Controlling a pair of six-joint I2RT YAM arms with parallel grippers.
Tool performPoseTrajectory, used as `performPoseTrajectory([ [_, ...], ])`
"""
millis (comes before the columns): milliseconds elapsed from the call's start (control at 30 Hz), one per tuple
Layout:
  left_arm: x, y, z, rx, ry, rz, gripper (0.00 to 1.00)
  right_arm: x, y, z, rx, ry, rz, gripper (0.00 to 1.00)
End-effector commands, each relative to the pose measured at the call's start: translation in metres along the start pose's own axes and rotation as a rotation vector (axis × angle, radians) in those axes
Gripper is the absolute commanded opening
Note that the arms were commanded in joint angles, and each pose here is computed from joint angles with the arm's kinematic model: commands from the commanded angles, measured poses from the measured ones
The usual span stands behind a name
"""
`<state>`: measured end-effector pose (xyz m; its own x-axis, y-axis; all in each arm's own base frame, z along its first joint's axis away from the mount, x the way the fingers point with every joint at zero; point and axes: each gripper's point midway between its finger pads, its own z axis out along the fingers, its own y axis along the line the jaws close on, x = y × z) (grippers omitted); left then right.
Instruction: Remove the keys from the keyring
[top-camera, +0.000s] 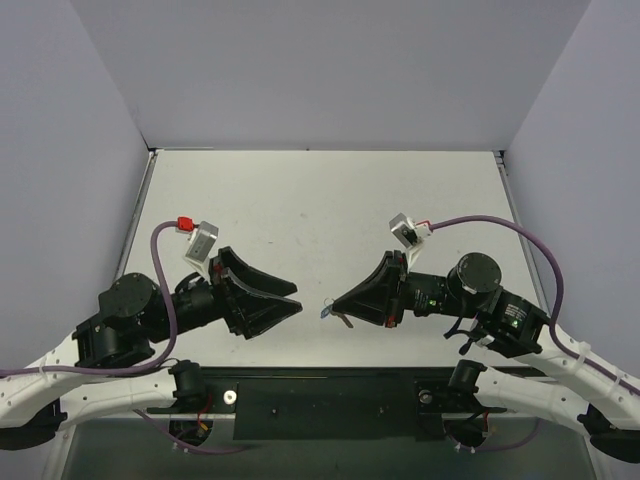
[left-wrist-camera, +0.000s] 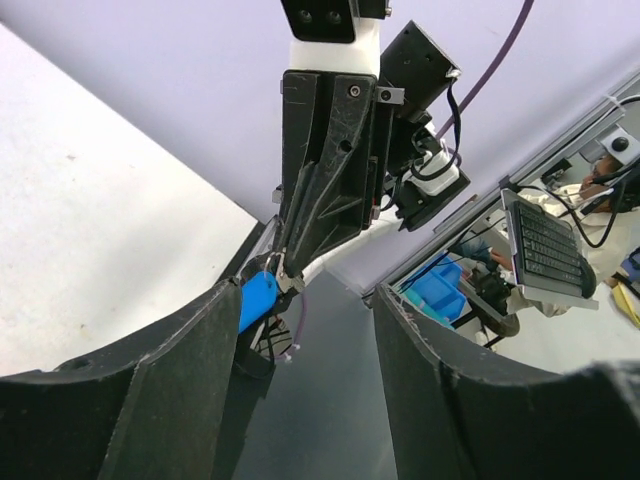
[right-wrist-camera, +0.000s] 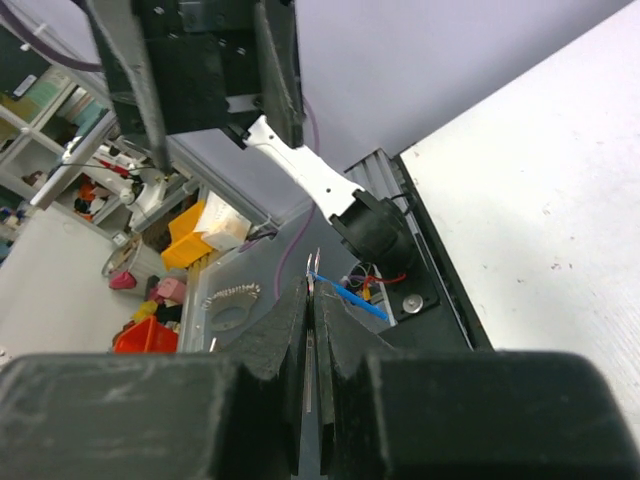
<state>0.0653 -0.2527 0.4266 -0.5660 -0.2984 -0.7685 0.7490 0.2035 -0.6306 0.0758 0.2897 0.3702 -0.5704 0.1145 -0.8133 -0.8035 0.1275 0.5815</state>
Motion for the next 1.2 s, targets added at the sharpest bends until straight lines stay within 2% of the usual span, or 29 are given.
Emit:
performPoseTrajectory([
  [0, -0.009, -0.022, 0.011, 0.138, -0.073, -0.021, 0.63, -0.022, 0.036, 0.001, -0.164, -0.070, -0.012, 0.00],
  [167, 0.000, -0.026, 0.023, 0.175, -0.041, -0.027, 0.51, -0.028, 0.048, -0.001, -0.218, -0.083, -0.010, 0.00],
  [300, 0.001, -0.026, 0.028, 0.179, -0.041, -0.030, 0.46, -0.030, 0.050, -0.002, -0.221, -0.089, -0.010, 0.00],
  [800, 0.006, -0.019, 0.033, 0.150, -0.024, -0.026, 0.33, -0.029, 0.047, 0.000, -0.214, -0.083, -0.011, 0.00],
  [1167, 0.008, -0.017, 0.036, 0.143, -0.022, -0.030, 0.29, -0.026, 0.045, 0.002, -0.207, -0.073, -0.010, 0.00],
])
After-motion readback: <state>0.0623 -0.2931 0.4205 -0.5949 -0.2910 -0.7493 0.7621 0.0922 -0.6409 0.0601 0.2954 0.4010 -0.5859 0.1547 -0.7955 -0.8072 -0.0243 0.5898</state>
